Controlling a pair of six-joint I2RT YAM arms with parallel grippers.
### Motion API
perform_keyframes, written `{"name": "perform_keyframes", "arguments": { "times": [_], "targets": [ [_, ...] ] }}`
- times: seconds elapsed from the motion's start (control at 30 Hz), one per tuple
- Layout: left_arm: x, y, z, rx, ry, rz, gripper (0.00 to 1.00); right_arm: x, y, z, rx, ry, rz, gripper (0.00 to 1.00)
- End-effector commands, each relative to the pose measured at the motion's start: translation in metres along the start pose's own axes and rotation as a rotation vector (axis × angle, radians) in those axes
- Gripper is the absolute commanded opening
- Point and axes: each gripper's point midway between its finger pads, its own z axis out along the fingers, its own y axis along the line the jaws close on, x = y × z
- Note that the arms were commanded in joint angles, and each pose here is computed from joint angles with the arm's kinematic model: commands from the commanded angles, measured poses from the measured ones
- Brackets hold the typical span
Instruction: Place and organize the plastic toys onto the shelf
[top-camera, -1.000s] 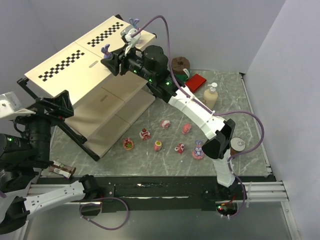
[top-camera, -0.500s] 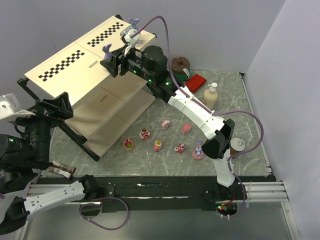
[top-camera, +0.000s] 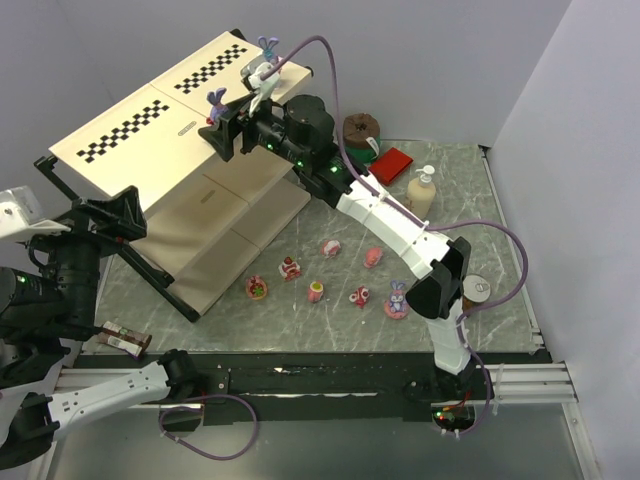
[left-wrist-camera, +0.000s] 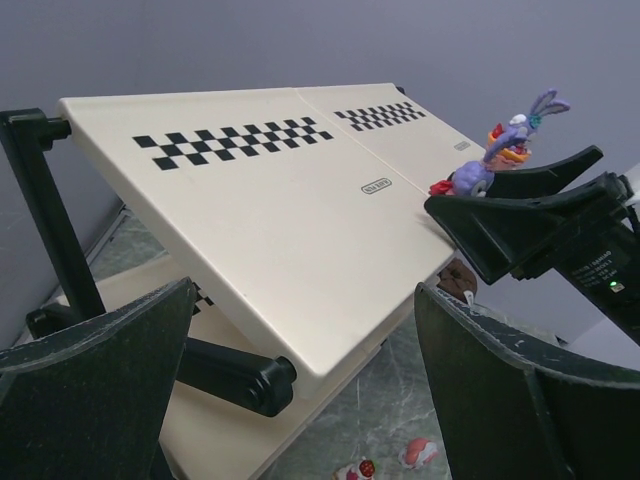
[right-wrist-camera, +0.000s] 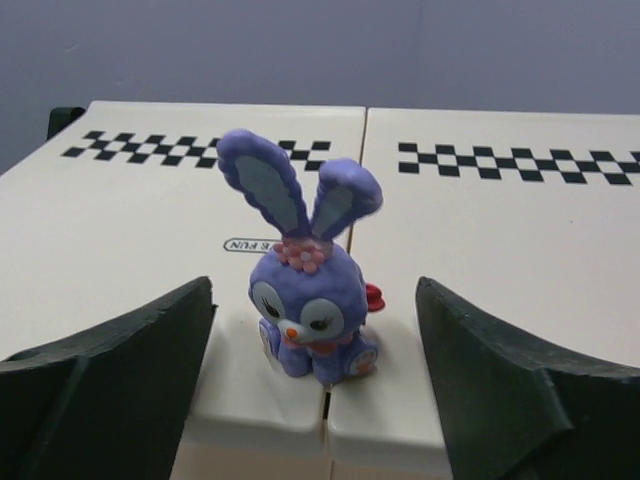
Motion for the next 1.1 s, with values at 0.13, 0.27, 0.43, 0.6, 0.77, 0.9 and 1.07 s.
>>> {"name": "perform_keyframes", "arguments": {
  "times": [0.13,0.27,0.43,0.6,0.77,0.9,1.07],
  "targets": [
    [-0.006,-0.032,0.001,0.143,0.009,0.030,0.96,-0.084,-0.007,-0.044,0.083,-0.157,-0.076,1.00],
    [-0.005,-0.048,0.003,0.202,0.009,0.050,0.96,-0.092,-0.005,-0.055,0.089,-0.165,-0.092,1.00],
    [0.001,-0.081,0.004,0.328,0.014,0.083,0.96,-0.095,-0.007,-0.086,0.128,-0.142,-0.110,1.00],
    [0.022,-0.131,0.004,0.498,0.069,0.150,0.96,-0.074,-0.039,-0.141,0.332,-0.061,-0.054,1.00],
    [0.067,-0.192,-0.010,0.744,0.181,0.150,0.96,0.010,-0.104,-0.228,0.737,0.143,0.140,0.99],
    [0.128,-0.242,-0.020,0.894,0.337,0.129,0.96,0.078,-0.129,-0.320,1.032,0.239,0.377,0.96],
    [0.196,-0.275,-0.037,1.011,0.529,0.099,0.96,0.119,-0.124,-0.393,1.248,0.336,0.492,0.92]
  ]
}}
